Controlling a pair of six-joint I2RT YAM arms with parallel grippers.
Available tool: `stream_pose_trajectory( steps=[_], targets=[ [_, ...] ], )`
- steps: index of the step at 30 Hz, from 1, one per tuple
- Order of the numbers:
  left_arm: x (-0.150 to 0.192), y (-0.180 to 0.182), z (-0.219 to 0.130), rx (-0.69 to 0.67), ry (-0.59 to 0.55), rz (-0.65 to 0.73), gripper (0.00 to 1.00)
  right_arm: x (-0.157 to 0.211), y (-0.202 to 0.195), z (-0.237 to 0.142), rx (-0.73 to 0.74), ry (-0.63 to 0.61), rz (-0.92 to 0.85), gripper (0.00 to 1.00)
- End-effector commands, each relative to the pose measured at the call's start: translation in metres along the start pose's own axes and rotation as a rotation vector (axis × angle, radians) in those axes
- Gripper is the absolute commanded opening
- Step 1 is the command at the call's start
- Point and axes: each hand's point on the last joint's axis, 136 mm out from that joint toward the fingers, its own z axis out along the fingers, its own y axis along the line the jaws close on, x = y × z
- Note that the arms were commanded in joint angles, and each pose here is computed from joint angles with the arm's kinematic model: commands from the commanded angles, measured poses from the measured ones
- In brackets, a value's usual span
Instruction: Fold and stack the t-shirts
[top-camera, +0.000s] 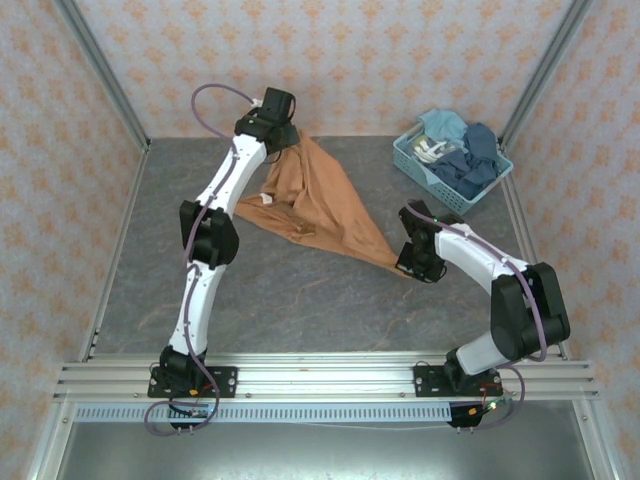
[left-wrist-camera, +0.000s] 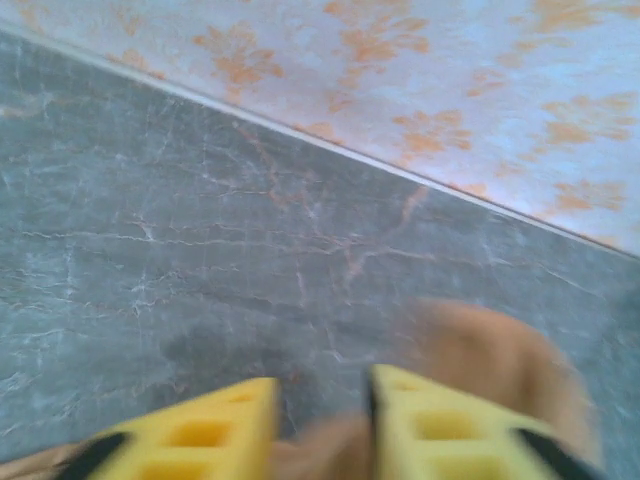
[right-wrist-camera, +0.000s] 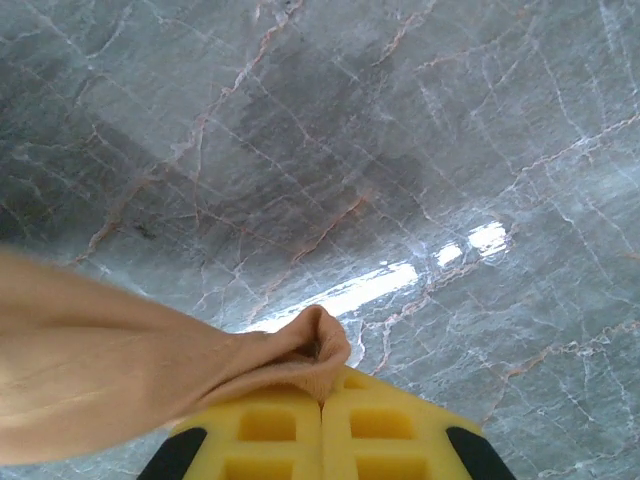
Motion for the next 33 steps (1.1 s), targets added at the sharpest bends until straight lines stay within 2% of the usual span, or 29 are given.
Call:
stream_pose_trajectory(
  steps=[1,4,6,10,13,17,21,27,28,30,31,33],
  targets=[
    [0.012,0.03,-0.01,-0.098,0.094,-0.048,0.79,0.006,-0.007,0.0,0.035,0.04,-0.019,0.0],
    [0.025,0.037,-0.039,-0.13,0.126,0.011,0.81,0.005,-0.006,0.0,0.037,0.037,-0.027,0.0],
    [0.048,0.051,-0.058,-0.154,0.161,0.032,0.79,0.003,-0.005,0.0,0.041,0.039,-0.034,0.0],
    [0.11,0.081,-0.09,-0.16,0.265,-0.031,0.67,0.0,-0.004,0.001,0.055,0.042,-0.049,0.0],
    [0.143,0.092,-0.096,-0.148,0.321,-0.091,0.66,0.002,-0.005,0.003,0.057,0.05,-0.056,0.0],
    [0.147,0.084,-0.086,-0.125,0.319,-0.163,0.64,0.007,-0.007,0.007,0.059,0.064,-0.064,0.0],
    [0.147,0.077,-0.059,-0.156,0.334,-0.241,0.58,0.01,-0.008,0.008,0.052,0.071,-0.062,0.0],
    [0.153,0.099,-0.021,-0.269,0.334,-0.351,0.58,0.015,-0.014,0.004,0.062,0.074,-0.053,0.0],
    [0.154,0.106,-0.016,-0.284,0.335,-0.369,0.58,0.012,-0.016,-0.002,0.063,0.051,-0.057,0.05],
    [0.153,0.116,-0.01,-0.319,0.326,-0.362,0.56,0.005,-0.012,-0.021,0.016,-0.028,-0.078,0.28],
    [0.154,0.121,-0.007,-0.336,0.327,-0.351,0.52,-0.001,-0.004,-0.033,-0.022,-0.083,-0.107,0.39],
    [0.162,0.133,-0.004,-0.375,0.351,-0.33,0.39,-0.01,0.015,-0.055,-0.086,-0.178,-0.178,0.52]
  ],
)
